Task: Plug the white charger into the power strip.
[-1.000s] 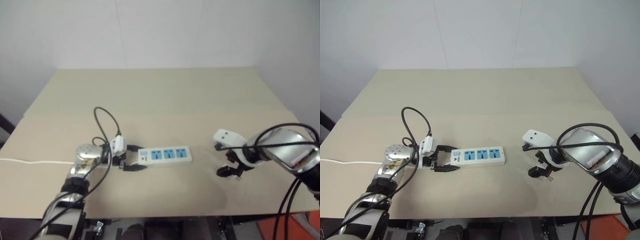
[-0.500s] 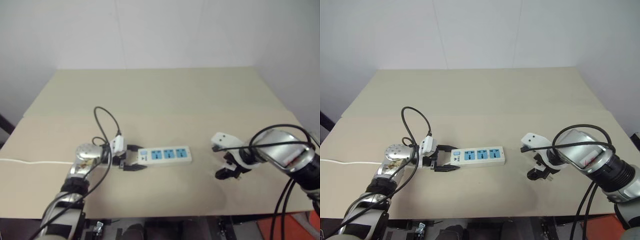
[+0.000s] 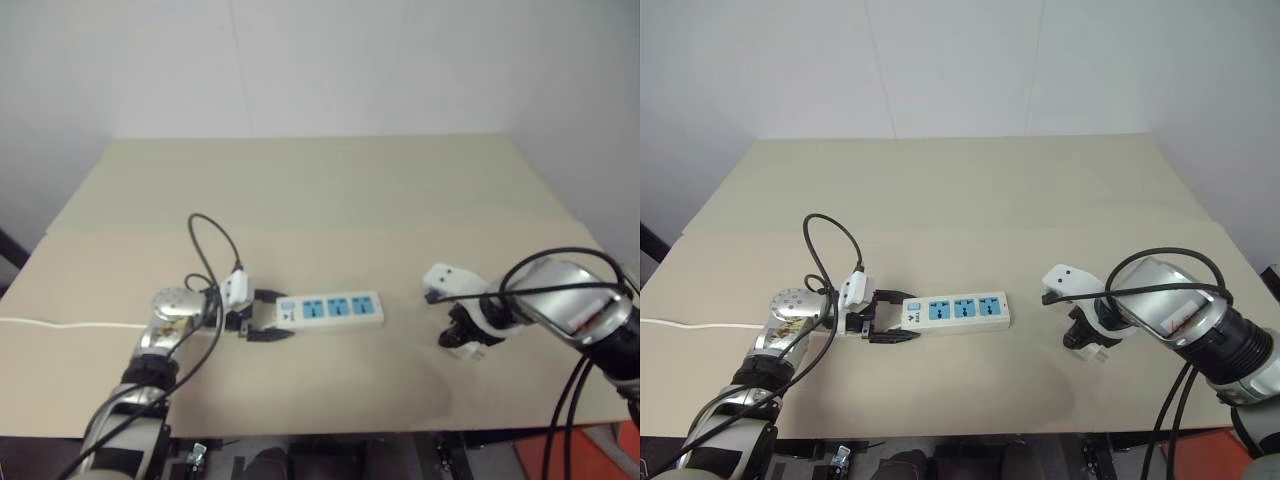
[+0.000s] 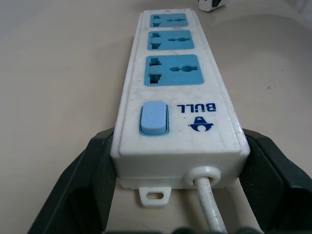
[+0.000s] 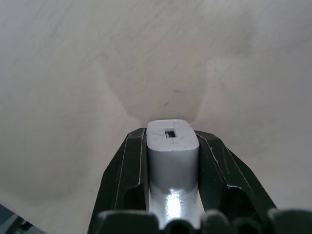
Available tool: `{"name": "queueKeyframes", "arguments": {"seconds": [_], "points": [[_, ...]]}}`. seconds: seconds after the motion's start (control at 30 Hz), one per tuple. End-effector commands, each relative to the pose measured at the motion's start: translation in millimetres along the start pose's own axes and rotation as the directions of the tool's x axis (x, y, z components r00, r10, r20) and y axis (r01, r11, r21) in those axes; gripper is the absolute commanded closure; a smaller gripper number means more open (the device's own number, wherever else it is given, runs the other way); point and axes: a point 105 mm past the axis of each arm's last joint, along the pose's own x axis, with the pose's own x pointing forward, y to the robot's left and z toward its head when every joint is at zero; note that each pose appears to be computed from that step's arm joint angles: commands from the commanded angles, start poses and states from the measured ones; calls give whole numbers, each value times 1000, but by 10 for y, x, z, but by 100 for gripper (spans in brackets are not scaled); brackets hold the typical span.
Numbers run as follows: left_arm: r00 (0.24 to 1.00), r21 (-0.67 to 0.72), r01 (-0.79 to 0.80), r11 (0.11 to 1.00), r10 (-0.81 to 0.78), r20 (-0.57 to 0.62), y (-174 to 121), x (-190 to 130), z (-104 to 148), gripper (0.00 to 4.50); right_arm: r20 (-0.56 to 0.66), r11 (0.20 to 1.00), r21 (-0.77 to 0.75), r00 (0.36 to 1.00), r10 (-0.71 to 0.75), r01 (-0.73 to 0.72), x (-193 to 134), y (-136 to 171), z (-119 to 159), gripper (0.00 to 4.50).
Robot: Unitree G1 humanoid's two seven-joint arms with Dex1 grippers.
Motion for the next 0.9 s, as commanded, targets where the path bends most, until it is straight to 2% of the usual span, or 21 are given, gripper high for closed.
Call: {"name": "queueKeyframes", "arguments": {"seconds": [0.03, 0.13, 0.2, 0.27, 0.37, 0.47, 0.67, 0.9], "points": [[999, 53, 32, 998, -33, 20, 22, 13, 127, 123, 178, 996, -87, 984, -7, 23, -278, -17, 281, 339], [999, 61, 41, 997, -42, 19, 40, 23, 139, 123, 382, 978, -199, 924, 25, 56, -509, -17, 504, 339], [999, 63, 47, 997, -48, 18, 53, 30, 146, 123, 533, 972, -223, 844, 59, 73, -656, -41, 651, 339], [998, 66, 58, 996, -60, 25, 54, 37, 157, 123, 698, 963, -264, 700, 152, 54, -818, 10, 802, 339], [997, 65, 76, 995, -78, 29, 52, 44, 160, 123, 818, 944, -328, 492, 298, -26, -942, 147, 928, 339], [996, 46, 90, 995, -91, 25, 56, 60, 139, 123, 846, 910, -406, 341, 409, -84, -864, 314, 1021, 339], [996, 54, 90, 994, -89, -8, 58, 99, 54, 123, 849, 850, -495, 110, 517, -179, -586, 573, 1275, 339], [995, 55, 96, 994, -96, -5, 43, 116, 33, 123, 845, 827, -526, -13, 534, -198, -313, 700, 1468, 339]]}}
